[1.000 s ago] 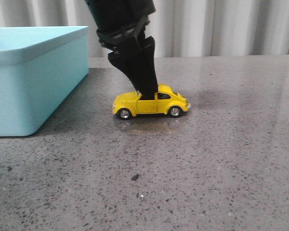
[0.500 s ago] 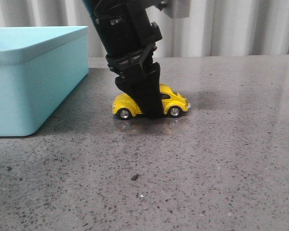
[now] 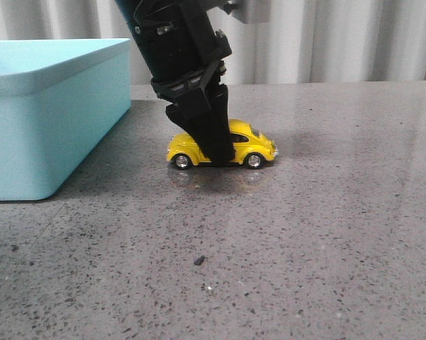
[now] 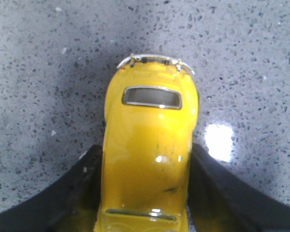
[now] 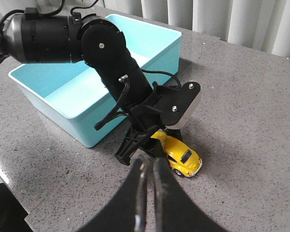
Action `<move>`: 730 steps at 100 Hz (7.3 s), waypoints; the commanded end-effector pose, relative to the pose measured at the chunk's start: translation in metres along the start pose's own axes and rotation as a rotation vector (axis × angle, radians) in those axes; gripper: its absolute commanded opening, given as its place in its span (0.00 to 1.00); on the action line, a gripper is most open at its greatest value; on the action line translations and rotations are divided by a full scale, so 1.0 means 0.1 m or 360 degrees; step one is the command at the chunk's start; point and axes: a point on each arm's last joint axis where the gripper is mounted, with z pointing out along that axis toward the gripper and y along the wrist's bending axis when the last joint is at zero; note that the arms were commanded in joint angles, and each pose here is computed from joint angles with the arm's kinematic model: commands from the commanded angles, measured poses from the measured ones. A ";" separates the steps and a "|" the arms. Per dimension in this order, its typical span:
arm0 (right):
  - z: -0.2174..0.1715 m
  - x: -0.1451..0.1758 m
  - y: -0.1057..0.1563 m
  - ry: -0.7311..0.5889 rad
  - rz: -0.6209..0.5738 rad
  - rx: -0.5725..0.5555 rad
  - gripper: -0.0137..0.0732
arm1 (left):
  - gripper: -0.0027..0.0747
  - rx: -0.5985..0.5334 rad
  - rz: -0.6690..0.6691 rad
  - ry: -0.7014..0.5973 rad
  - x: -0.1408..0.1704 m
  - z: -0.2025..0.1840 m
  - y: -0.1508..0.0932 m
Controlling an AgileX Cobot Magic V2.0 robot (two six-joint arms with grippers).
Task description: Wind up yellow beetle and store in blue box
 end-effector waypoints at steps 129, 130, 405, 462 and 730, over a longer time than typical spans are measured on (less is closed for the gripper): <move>-0.04 -0.14 -0.02 -0.0177 -0.0021 0.0057 0.10 | 0.11 -0.0776 -0.1430 -0.0403 1.26 -2.60 0.74; -0.04 -0.14 -0.02 -0.0177 -0.0021 0.0057 0.10 | 0.11 -0.0764 -0.1459 -0.0396 1.28 -2.57 0.74; -0.66 0.94 0.14 -0.0949 -0.0423 0.0453 0.10 | 0.01 -0.1036 -0.1042 -0.1581 1.85 -2.10 -2.09; -0.55 1.08 0.24 -0.0740 -0.0331 0.0198 0.10 | 0.01 -0.0902 -0.1140 -0.1734 1.99 -2.01 -2.32; -0.59 1.40 0.27 -0.0842 -0.0294 0.0191 0.10 | 0.01 -0.1584 -0.1604 -0.1325 2.99 -0.71 -2.35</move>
